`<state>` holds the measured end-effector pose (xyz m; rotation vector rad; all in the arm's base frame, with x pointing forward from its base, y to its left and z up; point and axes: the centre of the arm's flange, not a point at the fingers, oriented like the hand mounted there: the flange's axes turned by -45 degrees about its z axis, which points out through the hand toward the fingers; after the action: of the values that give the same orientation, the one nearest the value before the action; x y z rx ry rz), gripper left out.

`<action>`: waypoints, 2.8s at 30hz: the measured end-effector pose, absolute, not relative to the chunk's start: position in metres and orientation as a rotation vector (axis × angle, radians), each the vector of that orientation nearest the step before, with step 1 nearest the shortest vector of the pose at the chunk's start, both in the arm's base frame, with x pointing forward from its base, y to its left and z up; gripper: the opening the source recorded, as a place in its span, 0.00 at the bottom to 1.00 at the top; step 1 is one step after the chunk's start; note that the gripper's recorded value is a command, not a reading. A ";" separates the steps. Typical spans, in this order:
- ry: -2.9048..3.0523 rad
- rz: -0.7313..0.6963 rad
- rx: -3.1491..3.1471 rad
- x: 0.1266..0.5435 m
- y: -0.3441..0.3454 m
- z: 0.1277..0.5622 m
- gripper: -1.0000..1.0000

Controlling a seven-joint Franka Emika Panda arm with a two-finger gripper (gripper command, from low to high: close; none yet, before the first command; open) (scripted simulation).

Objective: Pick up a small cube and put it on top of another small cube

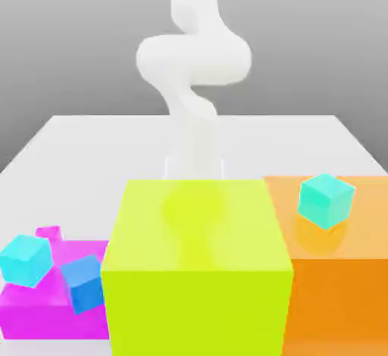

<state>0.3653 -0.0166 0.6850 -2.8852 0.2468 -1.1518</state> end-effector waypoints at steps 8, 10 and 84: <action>0.970 -0.929 -2.758 0.408 -0.081 0.596 0.50; 1.142 -0.876 -2.700 0.414 -0.099 0.573 0.50; 2.855 -0.005 -1.313 0.399 -0.271 0.275 0.00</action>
<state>0.3993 -0.2712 0.2752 -1.3130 2.8550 -0.0048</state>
